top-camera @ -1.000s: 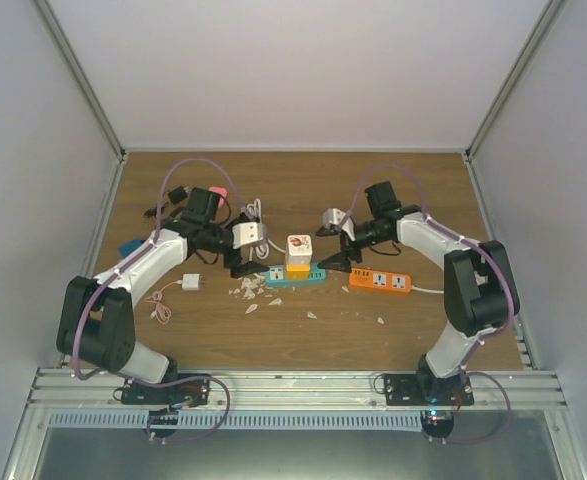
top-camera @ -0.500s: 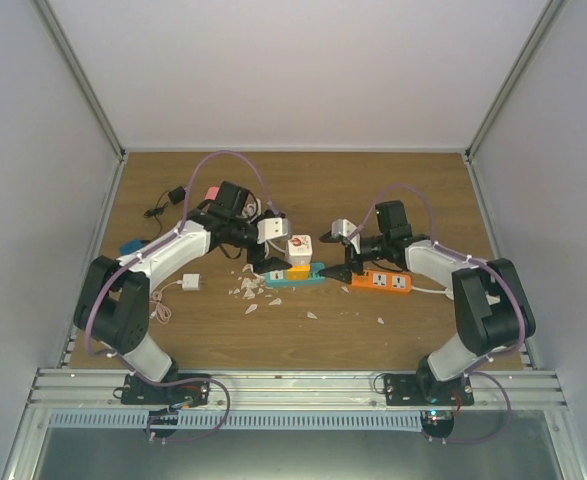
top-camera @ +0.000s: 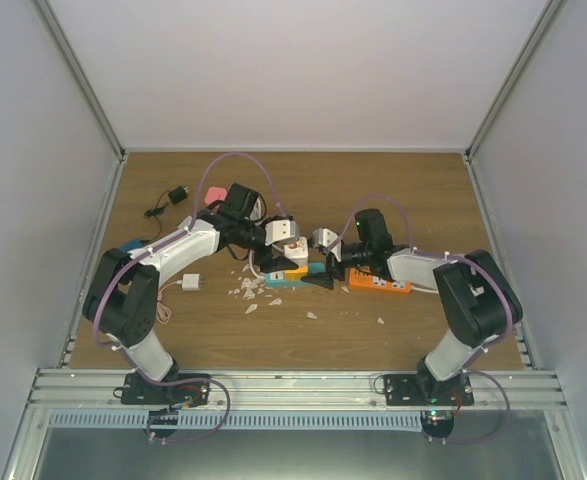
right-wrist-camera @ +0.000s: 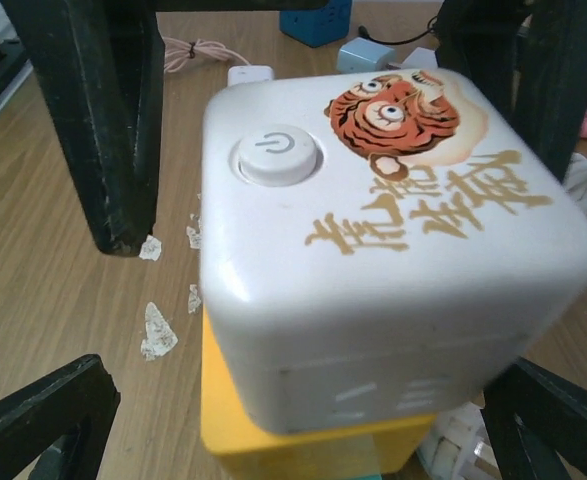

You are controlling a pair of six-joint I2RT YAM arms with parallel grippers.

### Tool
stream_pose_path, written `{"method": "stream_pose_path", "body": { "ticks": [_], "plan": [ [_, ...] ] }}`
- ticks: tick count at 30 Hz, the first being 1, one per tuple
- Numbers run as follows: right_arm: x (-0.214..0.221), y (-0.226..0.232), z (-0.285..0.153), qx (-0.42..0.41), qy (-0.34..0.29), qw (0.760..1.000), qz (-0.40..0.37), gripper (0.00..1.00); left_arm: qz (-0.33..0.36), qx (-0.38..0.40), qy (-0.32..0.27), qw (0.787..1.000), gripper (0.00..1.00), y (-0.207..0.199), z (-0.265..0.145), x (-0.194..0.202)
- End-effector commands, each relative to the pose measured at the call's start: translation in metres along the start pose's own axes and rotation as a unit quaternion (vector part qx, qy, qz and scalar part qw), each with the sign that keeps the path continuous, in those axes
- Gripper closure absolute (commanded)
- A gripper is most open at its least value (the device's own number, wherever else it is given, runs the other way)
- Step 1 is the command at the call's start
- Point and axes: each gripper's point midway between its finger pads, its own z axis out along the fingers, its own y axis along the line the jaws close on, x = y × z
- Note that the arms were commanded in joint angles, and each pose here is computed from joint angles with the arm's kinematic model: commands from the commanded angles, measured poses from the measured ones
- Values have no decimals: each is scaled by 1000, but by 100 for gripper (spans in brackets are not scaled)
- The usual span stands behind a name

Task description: Pull the plug off the socket

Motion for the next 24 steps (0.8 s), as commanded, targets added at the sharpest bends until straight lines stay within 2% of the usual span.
{"method": "stream_pose_path", "body": {
  "ticks": [1,8,15,19,24],
  "plan": [
    [6,1,16,3,-5,1000,-9,0,10,12,-21,1000,20,0,7,-13],
    [19,1,26,3,3,1000,-9,1,11,14,-20,1000,31,-2,8,-12],
    [26,-2,31,2,4,1000,-8,16,10,16,-21,1000,46,-2,7,-13],
    [32,0,32,-3,11,1000,-5,24,16,20,-30,999,59,-4,5,-18],
    [37,3,33,-7,15,1000,1,36,19,27,-45,998,71,-7,0,-29]
  ]
}}
